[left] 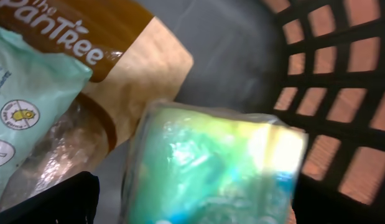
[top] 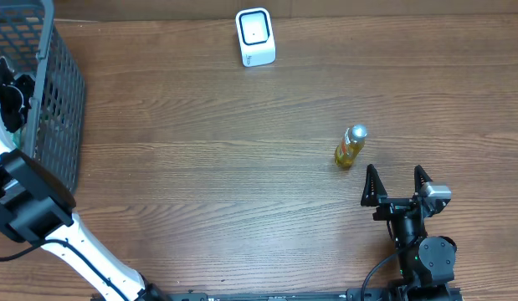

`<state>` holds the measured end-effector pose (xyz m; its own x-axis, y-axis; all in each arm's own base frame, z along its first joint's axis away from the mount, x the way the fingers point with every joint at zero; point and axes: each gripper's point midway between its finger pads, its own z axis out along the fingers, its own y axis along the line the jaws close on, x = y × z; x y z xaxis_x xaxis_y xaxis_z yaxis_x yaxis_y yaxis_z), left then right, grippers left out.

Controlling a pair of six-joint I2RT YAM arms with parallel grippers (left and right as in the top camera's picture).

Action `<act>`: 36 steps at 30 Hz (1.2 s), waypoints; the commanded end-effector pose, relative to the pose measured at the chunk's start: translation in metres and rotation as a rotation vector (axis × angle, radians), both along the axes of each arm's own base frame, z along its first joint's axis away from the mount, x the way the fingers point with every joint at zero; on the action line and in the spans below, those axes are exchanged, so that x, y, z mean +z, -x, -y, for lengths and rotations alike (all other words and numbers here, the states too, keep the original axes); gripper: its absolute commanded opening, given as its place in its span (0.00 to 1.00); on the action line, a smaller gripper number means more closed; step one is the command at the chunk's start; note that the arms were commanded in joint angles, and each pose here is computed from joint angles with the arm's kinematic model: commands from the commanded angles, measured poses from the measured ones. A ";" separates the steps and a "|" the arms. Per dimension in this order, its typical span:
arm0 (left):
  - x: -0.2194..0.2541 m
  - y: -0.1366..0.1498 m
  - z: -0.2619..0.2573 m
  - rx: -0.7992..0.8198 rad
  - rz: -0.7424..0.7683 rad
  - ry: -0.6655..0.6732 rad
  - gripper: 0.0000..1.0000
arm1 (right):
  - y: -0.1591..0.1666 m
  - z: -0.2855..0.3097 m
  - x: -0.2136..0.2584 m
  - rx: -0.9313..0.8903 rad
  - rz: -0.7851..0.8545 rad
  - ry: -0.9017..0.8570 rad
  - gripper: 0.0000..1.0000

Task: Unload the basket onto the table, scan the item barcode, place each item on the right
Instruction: 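Reach into the basket toward the green tissue pack with the left gripper, then close the left gripper on the tissue pack and lift it out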

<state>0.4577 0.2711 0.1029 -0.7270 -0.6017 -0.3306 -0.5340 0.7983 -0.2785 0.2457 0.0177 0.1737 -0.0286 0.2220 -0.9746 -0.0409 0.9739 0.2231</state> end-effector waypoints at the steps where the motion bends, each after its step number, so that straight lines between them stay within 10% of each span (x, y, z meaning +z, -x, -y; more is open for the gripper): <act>1: -0.015 0.001 0.004 -0.032 -0.057 -0.036 1.00 | 0.000 0.000 -0.002 0.000 0.006 0.004 1.00; 29: -0.036 0.005 0.010 -0.037 -0.116 -0.057 0.96 | 0.000 0.000 -0.002 0.000 0.005 0.004 1.00; 36: -0.040 0.004 0.008 -0.036 -0.113 -0.062 0.70 | 0.000 0.000 -0.002 0.000 0.005 0.004 1.00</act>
<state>0.4537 0.2699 0.0785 -0.7640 -0.5647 -0.3121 -0.5405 0.8243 -0.1685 0.2457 0.0178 0.1738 -0.0283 0.2221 -0.9746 -0.0414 0.9739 0.2231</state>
